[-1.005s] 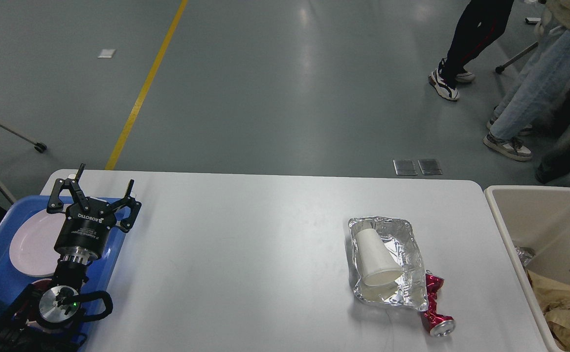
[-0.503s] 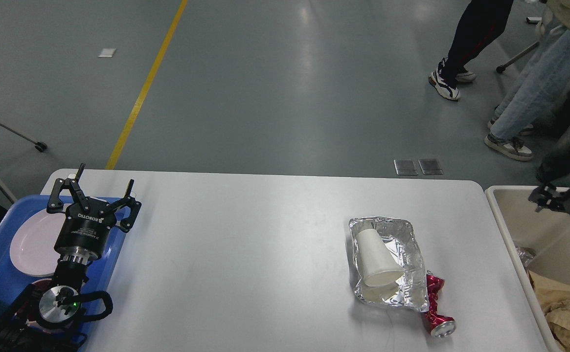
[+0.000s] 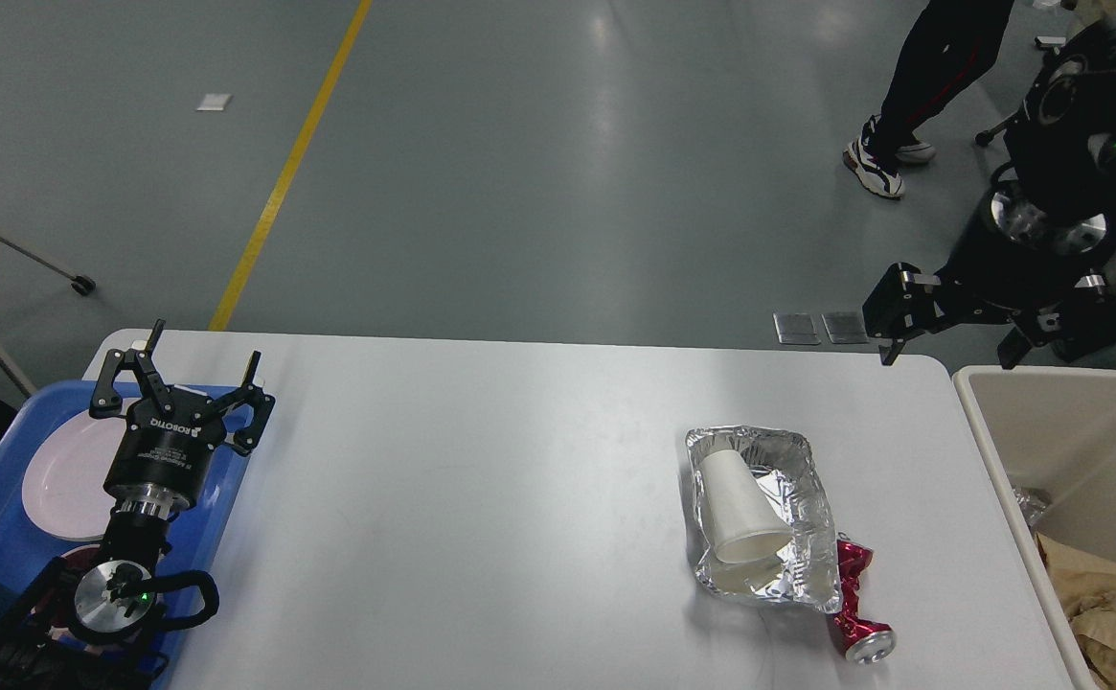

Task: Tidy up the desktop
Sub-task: 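Raise the right gripper out of the bin toward the foil tray, then lower the right gripper onto the foil tray edge and grasp it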

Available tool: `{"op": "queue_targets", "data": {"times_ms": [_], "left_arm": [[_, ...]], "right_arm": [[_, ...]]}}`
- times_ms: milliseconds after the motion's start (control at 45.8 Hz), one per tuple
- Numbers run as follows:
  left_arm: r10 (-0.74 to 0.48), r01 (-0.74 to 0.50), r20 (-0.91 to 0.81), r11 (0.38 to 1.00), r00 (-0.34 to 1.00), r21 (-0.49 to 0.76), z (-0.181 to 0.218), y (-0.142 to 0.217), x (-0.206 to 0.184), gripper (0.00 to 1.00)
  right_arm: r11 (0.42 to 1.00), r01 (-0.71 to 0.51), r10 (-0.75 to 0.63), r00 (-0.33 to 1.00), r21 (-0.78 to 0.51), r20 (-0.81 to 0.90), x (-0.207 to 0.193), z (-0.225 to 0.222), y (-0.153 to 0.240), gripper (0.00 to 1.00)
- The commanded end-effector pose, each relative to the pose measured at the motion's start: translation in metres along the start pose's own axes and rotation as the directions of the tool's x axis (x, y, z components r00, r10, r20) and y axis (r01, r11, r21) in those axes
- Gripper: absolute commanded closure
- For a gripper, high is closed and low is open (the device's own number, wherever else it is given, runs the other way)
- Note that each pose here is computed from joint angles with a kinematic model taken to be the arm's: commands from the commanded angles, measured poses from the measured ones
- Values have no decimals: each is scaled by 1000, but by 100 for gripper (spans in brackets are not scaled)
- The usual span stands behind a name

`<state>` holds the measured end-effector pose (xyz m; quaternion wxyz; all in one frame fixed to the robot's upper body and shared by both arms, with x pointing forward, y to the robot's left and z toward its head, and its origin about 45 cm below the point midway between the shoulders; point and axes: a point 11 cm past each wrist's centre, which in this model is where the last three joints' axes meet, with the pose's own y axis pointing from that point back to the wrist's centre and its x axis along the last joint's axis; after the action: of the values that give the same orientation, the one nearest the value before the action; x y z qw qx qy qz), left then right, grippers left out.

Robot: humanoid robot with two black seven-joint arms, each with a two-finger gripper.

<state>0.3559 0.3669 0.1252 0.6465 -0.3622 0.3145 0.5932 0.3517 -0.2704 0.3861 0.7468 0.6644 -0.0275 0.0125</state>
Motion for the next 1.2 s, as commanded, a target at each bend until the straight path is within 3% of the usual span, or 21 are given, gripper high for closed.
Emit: {"op": "queue_targets", "data": {"times_ms": [0, 546, 721, 1005, 1180], "left_arm": [[1, -1, 1, 1000, 1000, 1, 0, 0, 0, 3], [1, -1, 1, 1000, 1000, -1, 0, 0, 0, 3], [1, -1, 1, 1000, 1000, -1, 0, 0, 0, 3], [-1, 1, -1, 1000, 1000, 1, -1, 0, 0, 3], [0, 0, -1, 1000, 1000, 2, -1, 0, 0, 3]], "right_arm": [[999, 10, -10, 1000, 32, -21, -21, -4, 16, 0], [993, -97, 92, 992, 62, 81, -16, 1, 20, 0], [986, -168, 162, 975, 22, 155, 5, 7, -34, 0], [992, -121, 128, 974, -46, 188, 27, 5, -160, 1], [992, -98, 112, 974, -81, 195, 17, 0, -242, 1]]}}
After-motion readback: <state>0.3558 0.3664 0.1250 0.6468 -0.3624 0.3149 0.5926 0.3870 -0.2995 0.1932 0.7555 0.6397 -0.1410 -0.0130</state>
